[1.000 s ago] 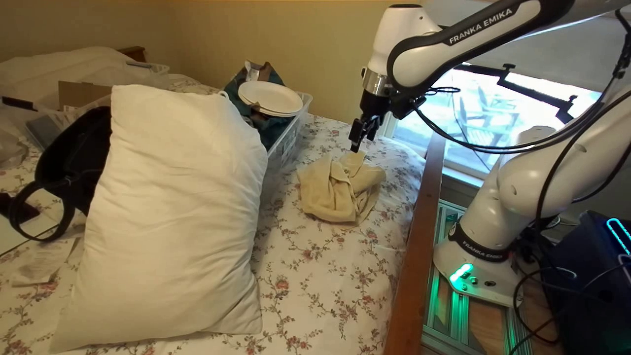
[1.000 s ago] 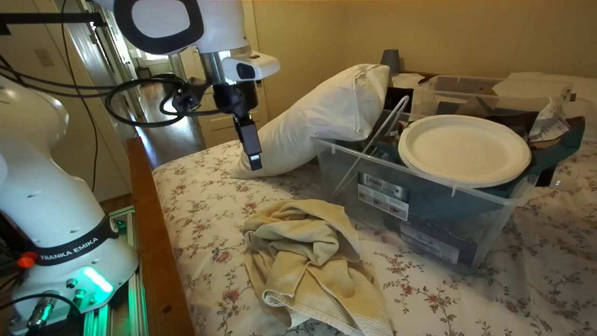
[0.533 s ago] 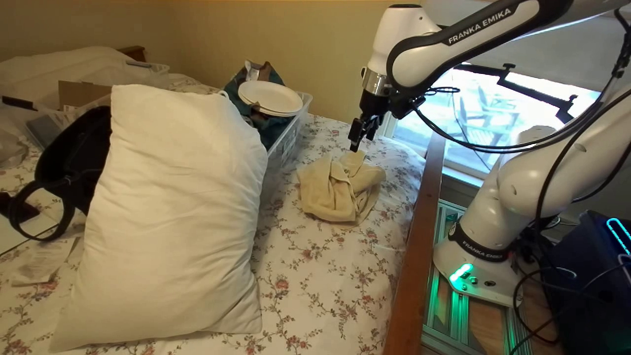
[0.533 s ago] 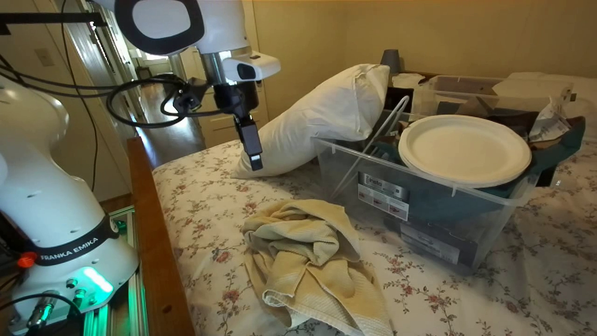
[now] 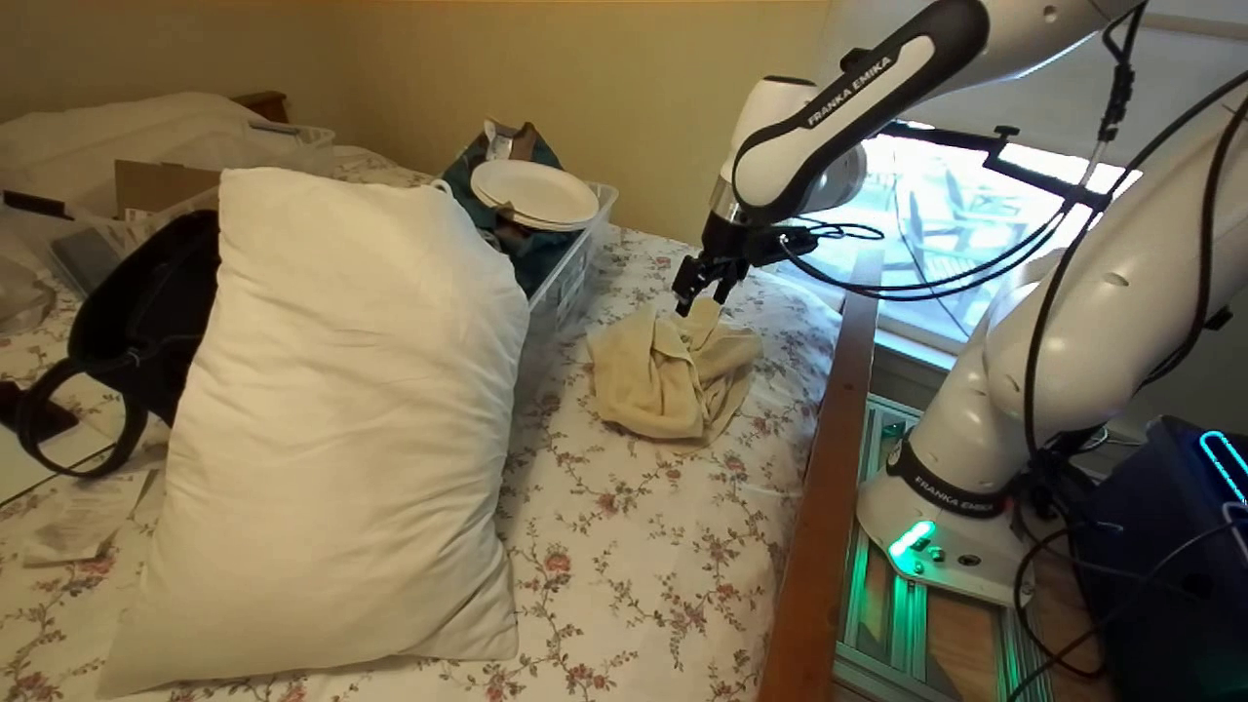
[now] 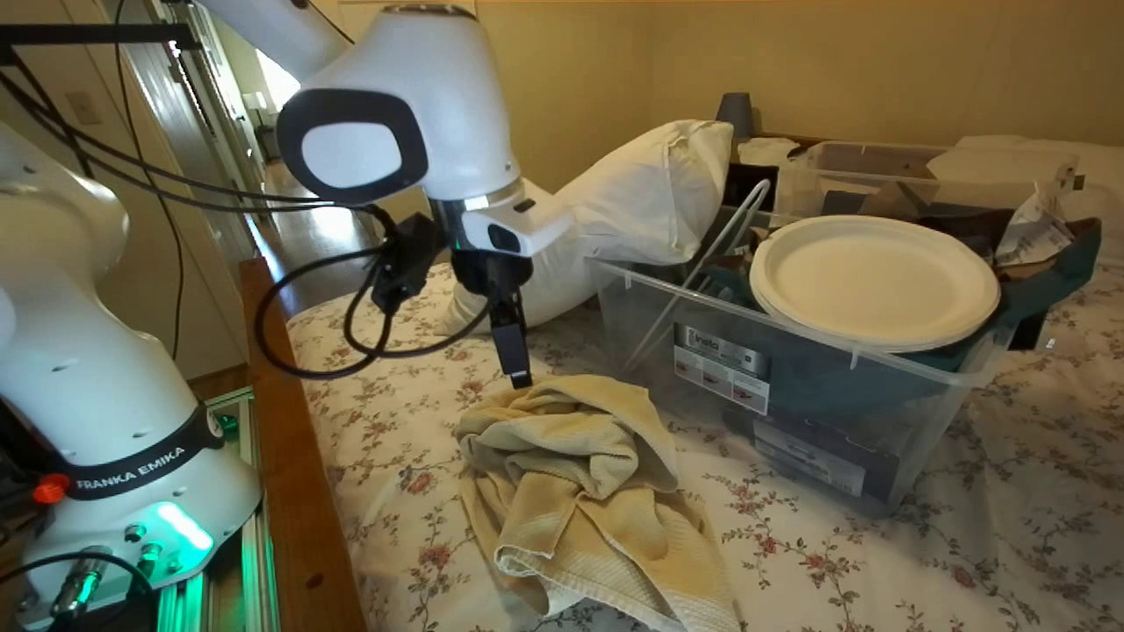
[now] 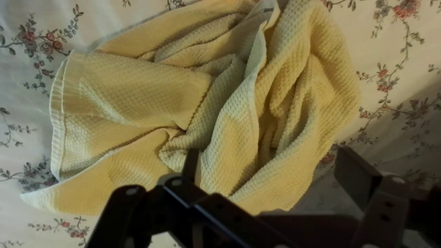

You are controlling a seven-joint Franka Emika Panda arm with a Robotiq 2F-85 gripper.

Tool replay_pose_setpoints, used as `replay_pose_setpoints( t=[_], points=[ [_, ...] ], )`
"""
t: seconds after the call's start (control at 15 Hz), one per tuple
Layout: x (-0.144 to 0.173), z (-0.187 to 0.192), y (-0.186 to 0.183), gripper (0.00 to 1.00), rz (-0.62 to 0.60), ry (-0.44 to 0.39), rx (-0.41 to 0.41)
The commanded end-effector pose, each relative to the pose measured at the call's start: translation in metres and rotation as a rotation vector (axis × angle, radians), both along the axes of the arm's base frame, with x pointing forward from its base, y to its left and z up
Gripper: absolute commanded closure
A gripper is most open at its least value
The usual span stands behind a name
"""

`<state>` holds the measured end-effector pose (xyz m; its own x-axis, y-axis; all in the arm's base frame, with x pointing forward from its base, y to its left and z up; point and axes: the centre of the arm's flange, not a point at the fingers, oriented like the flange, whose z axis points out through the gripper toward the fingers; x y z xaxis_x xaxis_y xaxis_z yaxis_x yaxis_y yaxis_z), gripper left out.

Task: Unfold the towel

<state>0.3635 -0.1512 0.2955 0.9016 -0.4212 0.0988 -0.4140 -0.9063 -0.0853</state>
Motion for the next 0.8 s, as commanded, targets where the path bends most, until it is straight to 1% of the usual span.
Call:
replay_pose_setpoints(
  t=[0.0,0.13,0.27,0.47,0.53,0.67,0.73],
  points=[
    [0.028,-0.055,-0.004,0.00,-0.020,0.033,0.057],
    [0.030,-0.075,0.000,0.00,-0.012,0.063,0.072],
    [0.032,-0.090,0.001,0.00,0.011,0.064,0.046],
    [0.034,-0.111,-0.007,0.00,0.048,0.048,-0.037],
    [0.034,-0.117,-0.011,0.06,0.057,0.038,-0.057],
    [0.034,-0.128,-0.015,0.32,0.070,0.016,-0.084],
    [0.036,-0.131,-0.015,0.41,0.078,0.014,-0.098]
  ],
)
